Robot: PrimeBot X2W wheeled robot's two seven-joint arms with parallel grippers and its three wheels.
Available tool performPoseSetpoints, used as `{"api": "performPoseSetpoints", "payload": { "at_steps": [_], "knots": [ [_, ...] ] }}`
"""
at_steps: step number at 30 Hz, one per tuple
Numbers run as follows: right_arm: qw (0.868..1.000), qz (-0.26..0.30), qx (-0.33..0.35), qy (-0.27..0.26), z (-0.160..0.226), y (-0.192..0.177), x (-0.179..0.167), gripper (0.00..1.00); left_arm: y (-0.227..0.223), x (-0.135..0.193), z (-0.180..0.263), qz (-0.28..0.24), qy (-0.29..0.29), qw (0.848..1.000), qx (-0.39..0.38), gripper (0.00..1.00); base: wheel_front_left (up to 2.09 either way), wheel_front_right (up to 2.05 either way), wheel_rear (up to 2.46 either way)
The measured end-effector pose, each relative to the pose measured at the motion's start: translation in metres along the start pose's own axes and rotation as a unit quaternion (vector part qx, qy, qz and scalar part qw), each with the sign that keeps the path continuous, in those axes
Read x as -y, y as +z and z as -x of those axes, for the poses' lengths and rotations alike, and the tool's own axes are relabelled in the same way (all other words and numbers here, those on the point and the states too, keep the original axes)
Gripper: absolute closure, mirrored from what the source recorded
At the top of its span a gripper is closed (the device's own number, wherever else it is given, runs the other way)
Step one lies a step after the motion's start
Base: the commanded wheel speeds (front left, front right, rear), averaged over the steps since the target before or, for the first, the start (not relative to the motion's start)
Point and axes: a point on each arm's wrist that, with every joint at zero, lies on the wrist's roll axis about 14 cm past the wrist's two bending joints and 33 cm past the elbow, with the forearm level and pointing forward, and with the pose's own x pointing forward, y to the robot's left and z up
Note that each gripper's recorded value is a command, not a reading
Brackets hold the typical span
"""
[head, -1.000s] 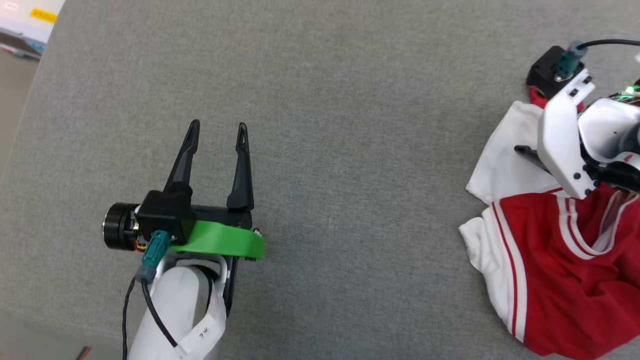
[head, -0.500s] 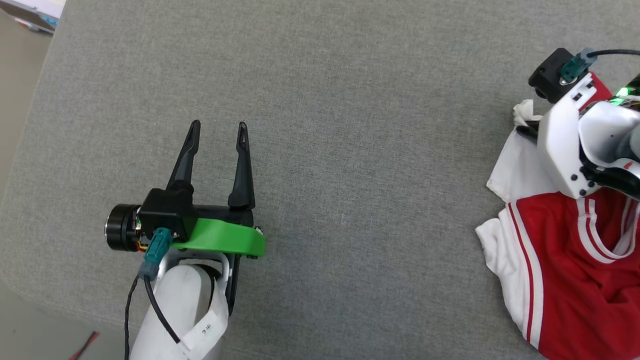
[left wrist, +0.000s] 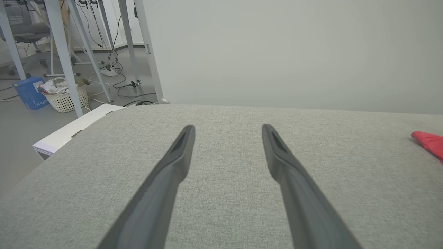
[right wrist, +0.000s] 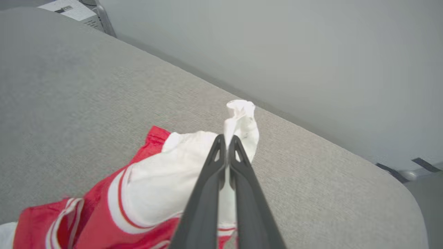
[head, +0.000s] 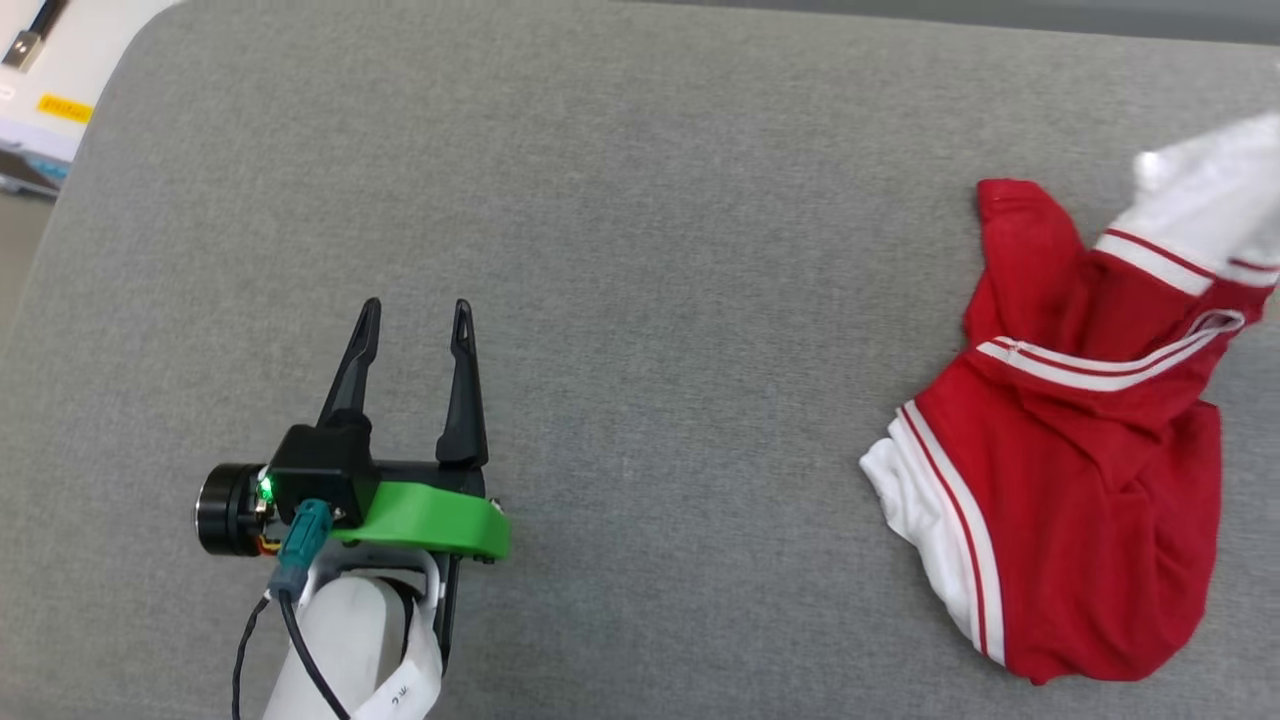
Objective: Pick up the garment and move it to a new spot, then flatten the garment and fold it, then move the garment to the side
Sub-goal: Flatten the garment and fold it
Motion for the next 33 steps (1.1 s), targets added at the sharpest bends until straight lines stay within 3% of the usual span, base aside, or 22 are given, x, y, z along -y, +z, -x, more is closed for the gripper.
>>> {"api": "performPoseSetpoints", "payload": {
  "at_steps": [3, 7, 12, 13, 16, 21, 22, 23, 24, 28, 33],
  "knots": [
    [0.997, -0.024, -0.032, -0.060, 0.035, -0.040, 0.036, 1.00, 0.000, 0.005, 0.002, 0.000, -0.007, 1.000, -0.001, 0.00, 0.00, 0.00, 0.00],
    [0.984, -0.089, -0.079, -0.131, 0.081, -0.102, 0.065, 1.00, 0.001, 0.011, 0.002, 0.001, -0.017, 1.000, 0.001, 0.00, 0.00, 0.00, 0.00],
    [0.954, -0.159, -0.154, -0.200, 0.136, -0.186, 0.073, 1.00, 0.002, 0.017, 0.000, 0.005, -0.026, 1.000, 0.004, 0.00, 0.00, 0.00, 0.00],
    [0.936, -0.204, -0.188, -0.218, 0.151, -0.225, 0.060, 1.00, 0.000, 0.017, 0.000, 0.005, -0.028, 1.000, 0.001, 0.00, 0.00, 0.00, 0.00],
    [0.921, -0.236, -0.213, -0.226, 0.159, -0.251, 0.047, 1.00, -0.003, 0.017, 0.000, 0.005, -0.029, 1.000, -0.002, 0.00, 0.00, 0.00, 0.00],
    [0.912, -0.256, -0.205, -0.245, 0.160, -0.257, 0.048, 1.00, -0.006, 0.017, 0.000, 0.001, -0.030, 1.000, -0.007, 0.00, 0.00, 0.00, 0.00],
    [0.914, -0.253, -0.193, -0.250, 0.159, -0.255, 0.050, 0.85, -0.005, 0.017, 0.000, 0.000, -0.030, 1.000, -0.006, 0.00, 0.00, 0.00, 0.00],
    [0.918, -0.246, -0.176, -0.258, 0.159, -0.251, 0.054, 0.51, -0.004, 0.016, 0.000, -0.001, -0.030, 1.000, -0.005, 0.00, 0.00, 0.00, 0.00],
    [0.922, -0.234, -0.161, -0.262, 0.159, -0.247, 0.056, 0.00, -0.003, 0.016, 0.001, -0.003, -0.029, 1.000, -0.003, 0.00, 0.00, 0.00, 0.00],
    [0.940, -0.187, -0.090, -0.272, 0.153, -0.216, 0.069, 0.00, 0.006, 0.015, 0.001, -0.006, -0.031, 0.999, 0.008, 0.00, 0.00, 0.00, 0.00],
    [0.950, -0.131, 0.029, -0.282, 0.141, -0.137, 0.094, 0.00, 0.017, 0.020, -0.001, -0.006, -0.043, 0.999, 0.024, 0.00, 0.00, 0.00, 0.00]
  ]
}}
